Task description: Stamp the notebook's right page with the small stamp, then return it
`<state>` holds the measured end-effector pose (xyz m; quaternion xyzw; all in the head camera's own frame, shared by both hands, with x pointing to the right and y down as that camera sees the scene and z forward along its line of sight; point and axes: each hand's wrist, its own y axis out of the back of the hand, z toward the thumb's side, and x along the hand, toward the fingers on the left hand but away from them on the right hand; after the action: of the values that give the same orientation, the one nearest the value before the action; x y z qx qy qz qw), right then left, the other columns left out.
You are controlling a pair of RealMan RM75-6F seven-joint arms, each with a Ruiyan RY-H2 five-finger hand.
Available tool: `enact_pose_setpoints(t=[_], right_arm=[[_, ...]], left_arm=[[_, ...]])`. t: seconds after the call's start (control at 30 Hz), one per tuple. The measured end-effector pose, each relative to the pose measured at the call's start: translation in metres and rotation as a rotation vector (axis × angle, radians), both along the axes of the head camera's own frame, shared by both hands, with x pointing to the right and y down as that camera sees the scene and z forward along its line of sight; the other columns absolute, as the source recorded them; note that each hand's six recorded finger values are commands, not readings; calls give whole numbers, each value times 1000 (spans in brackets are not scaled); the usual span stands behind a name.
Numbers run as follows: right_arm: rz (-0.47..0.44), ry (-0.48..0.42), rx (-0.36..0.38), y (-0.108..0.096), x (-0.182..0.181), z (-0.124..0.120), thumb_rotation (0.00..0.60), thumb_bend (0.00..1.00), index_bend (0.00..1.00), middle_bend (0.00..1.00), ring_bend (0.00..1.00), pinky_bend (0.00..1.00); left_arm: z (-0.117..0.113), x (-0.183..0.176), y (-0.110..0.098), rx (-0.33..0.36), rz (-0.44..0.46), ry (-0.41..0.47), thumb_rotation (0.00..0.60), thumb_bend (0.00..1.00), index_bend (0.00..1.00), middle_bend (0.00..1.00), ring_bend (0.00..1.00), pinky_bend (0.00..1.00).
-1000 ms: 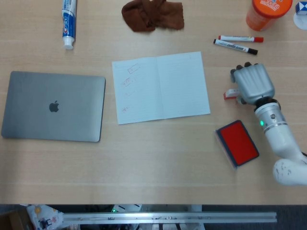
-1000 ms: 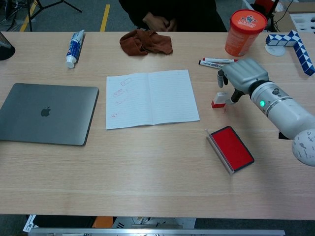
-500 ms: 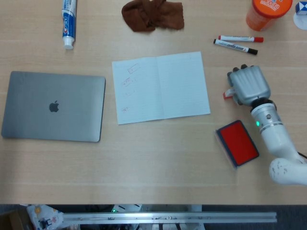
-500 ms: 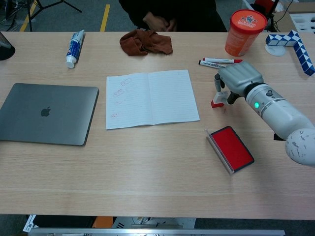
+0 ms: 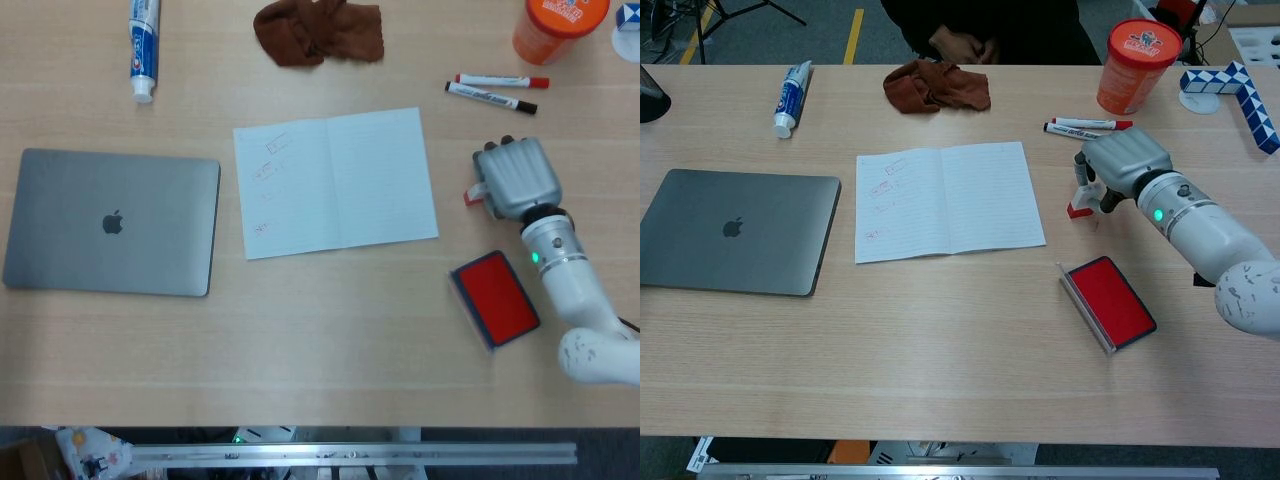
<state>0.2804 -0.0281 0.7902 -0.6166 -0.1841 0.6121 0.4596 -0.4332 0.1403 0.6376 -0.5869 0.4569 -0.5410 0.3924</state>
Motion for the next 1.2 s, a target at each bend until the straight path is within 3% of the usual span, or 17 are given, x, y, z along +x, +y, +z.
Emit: enact_pose_setpoints(t=[0.43, 0.73, 1.0, 1.2], right_arm=[[1, 4, 3, -4, -1, -5, 600, 335, 584, 465, 362, 511], [-6, -39, -37, -3, -9, -27, 600, 355, 617, 492, 387, 511], [-78, -60, -64, -1, -34, -53, 600, 387, 652, 521, 432, 512], [-132, -44, -54, -2, -55, -57, 600, 409, 676, 540, 458, 518]], left_arm=[[0, -1, 0, -1, -3, -1, 600, 284, 0, 0, 99, 129], [-1, 2, 0, -4, 6, 0, 600, 284, 0, 0, 100, 129], [-3, 5, 1, -3, 13, 2, 600, 285, 0, 0, 99, 129], [-3, 5, 3, -5, 14, 1, 600, 284, 0, 0, 99, 129]])
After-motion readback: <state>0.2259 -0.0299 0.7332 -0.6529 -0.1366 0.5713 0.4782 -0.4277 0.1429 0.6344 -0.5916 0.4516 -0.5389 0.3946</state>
